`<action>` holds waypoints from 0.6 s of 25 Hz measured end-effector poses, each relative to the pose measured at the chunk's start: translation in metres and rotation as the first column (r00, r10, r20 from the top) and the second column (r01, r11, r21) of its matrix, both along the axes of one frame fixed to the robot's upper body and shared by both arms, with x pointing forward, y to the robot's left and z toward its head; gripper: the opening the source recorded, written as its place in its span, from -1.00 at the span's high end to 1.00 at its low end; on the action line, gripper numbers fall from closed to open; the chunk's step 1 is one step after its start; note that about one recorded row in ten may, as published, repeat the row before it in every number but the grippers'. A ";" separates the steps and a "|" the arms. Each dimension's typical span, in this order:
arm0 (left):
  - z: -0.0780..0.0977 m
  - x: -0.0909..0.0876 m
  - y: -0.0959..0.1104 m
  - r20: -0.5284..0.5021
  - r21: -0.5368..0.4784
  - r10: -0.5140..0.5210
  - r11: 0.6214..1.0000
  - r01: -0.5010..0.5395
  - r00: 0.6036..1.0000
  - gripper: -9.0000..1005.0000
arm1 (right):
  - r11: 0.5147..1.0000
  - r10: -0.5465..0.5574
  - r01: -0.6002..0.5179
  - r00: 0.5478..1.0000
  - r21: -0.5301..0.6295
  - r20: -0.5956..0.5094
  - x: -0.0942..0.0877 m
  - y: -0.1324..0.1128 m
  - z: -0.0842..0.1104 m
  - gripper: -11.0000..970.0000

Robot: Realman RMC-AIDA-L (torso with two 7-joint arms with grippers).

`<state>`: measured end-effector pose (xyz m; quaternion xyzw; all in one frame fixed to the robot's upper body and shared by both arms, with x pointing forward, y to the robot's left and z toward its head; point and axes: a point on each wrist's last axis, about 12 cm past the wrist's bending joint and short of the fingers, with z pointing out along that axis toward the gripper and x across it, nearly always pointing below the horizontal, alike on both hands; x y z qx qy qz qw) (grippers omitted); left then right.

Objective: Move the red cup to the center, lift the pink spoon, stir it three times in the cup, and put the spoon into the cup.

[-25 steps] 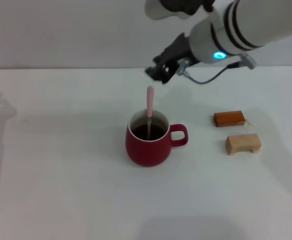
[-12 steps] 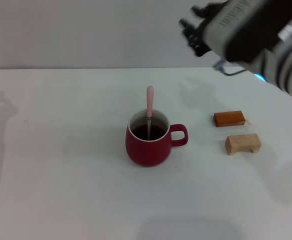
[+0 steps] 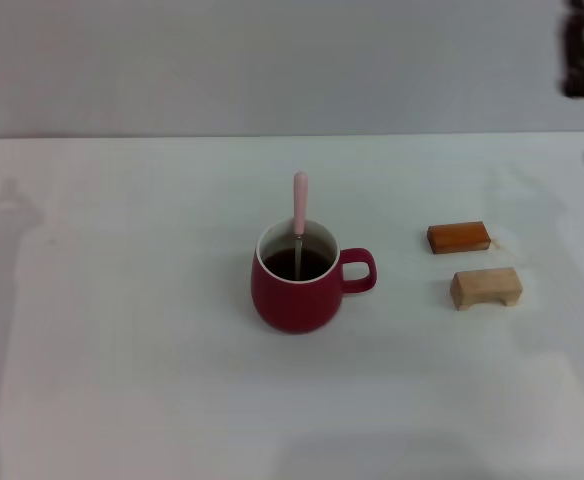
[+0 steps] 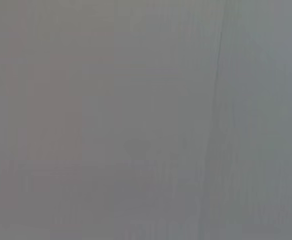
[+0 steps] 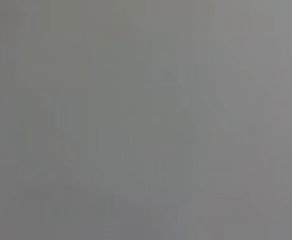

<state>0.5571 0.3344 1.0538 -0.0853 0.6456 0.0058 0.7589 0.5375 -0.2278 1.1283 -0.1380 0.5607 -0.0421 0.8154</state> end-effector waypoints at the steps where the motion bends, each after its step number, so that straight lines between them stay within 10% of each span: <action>1: 0.000 0.000 0.000 0.000 0.000 -0.001 1.000 0.001 1.000 0.99 | 0.999 -0.030 0.029 0.999 0.035 0.024 -0.005 -0.007 -0.007 0.40; 15: -0.001 -0.002 0.000 0.002 0.001 -0.001 1.000 0.001 1.000 0.99 | 0.938 -0.133 0.100 0.988 0.333 0.077 -0.055 -0.083 -0.066 0.40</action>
